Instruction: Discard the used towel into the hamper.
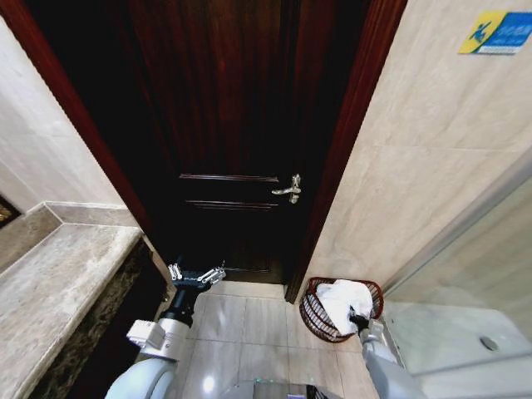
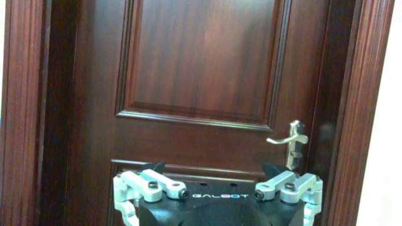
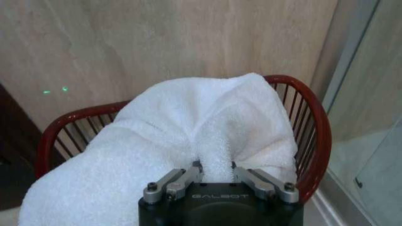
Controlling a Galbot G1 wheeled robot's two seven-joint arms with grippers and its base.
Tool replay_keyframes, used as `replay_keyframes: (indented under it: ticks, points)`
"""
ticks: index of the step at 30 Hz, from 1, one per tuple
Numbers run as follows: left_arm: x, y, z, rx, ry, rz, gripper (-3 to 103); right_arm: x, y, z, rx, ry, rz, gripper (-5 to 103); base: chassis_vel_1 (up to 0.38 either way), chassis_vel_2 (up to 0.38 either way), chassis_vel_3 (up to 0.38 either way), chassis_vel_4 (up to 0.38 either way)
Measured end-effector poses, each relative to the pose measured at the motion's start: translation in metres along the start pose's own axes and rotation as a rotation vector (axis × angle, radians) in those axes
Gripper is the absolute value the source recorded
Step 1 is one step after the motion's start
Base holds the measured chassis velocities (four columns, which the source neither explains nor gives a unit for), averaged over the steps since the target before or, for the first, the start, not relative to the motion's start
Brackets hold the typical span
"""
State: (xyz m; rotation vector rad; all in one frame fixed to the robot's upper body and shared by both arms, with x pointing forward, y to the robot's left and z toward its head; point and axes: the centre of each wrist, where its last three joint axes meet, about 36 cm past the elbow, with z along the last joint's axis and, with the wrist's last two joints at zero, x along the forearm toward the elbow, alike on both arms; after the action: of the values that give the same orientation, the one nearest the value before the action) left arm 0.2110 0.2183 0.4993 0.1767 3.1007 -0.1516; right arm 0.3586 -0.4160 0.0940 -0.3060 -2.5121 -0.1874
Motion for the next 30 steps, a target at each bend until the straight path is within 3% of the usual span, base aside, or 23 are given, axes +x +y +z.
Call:
replay_keyframes:
  ticks: [9, 14, 20, 23, 30]
  points:
    - [0.0, 0.0, 0.0, 0.0, 0.0, 0.0, 100, -0.037, 0.009, -0.054, -0.021, 0.026, 0.021, 13, 0.0, 0.0, 0.0, 0.0]
    - [0.0, 0.0, 0.0, 0.0, 0.0, 0.0, 100, -0.049, 0.014, -0.072, 0.041, 0.042, 0.056, 13, 0.0, 0.0, 0.0, 0.0]
    - [0.0, 0.0, 0.0, 0.0, 0.0, 0.0, 100, -0.046, 0.022, -0.071, 0.046, 0.057, 0.045, 13, 0.0, 0.0, 0.0, 0.0]
    - [0.0, 0.0, 0.0, 0.0, 0.0, 0.0, 100, -0.039, 0.02, -0.056, 0.046, 0.063, 0.0, 13, 0.0, 0.0, 0.0, 0.0]
    - [0.0, 0.0, 0.0, 0.0, 0.0, 0.0, 100, -0.029, 0.013, -0.038, 0.05, 0.095, 0.011, 13, -0.065, 0.007, 0.06, 0.002]
